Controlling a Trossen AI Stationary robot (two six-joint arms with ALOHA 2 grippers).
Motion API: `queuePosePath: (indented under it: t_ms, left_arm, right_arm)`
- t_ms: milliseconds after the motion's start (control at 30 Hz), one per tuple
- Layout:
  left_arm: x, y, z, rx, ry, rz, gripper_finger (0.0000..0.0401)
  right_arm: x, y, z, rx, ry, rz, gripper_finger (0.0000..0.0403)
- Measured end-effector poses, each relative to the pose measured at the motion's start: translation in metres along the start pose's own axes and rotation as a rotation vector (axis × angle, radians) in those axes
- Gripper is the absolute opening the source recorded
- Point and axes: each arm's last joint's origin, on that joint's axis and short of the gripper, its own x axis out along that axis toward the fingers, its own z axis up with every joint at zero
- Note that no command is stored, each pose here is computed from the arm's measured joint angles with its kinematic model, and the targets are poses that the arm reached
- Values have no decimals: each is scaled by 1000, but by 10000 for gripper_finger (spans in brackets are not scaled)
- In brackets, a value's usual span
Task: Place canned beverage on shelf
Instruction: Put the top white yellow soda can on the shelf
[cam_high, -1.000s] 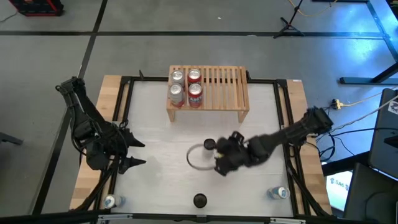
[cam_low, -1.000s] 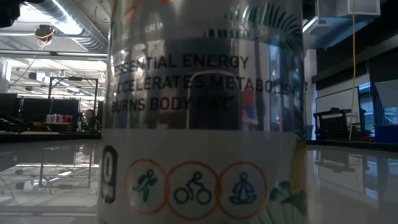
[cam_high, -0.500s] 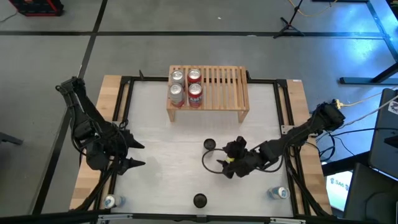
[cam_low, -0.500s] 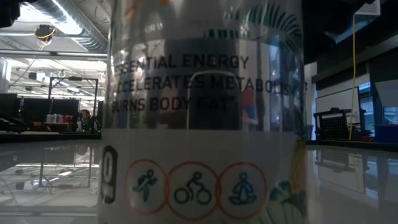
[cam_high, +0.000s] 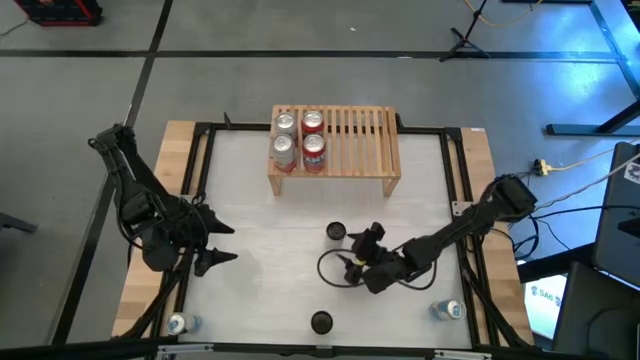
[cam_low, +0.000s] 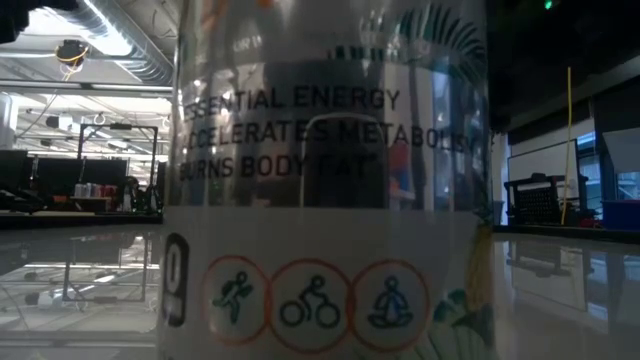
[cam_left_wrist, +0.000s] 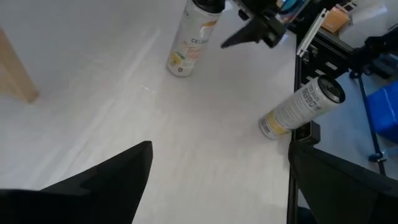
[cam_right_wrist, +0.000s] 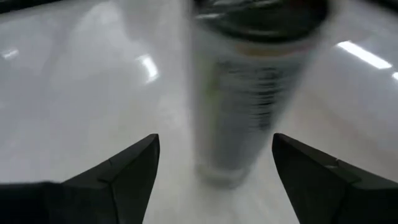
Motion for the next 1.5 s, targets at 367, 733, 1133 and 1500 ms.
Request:
queuePosePath:
  t_ms: [367,733,1133,1500]
  left_arm:
    - [2,1,2,-12,-8,15,369]
    - [2,1,2,-13,-11,16,369]
    - [2,0,3,-20,-17,10,369]
    - [2,0,3,-23,-33,12,369]
  right_arm:
    - [22,-11,17,-42,-53,-36,303]
    - [30,-15,18,-101,49,49,303]
    - [34,-21,23,-9,-4,-54,366]
    - [36,-20,26,61,-54,-67,359]
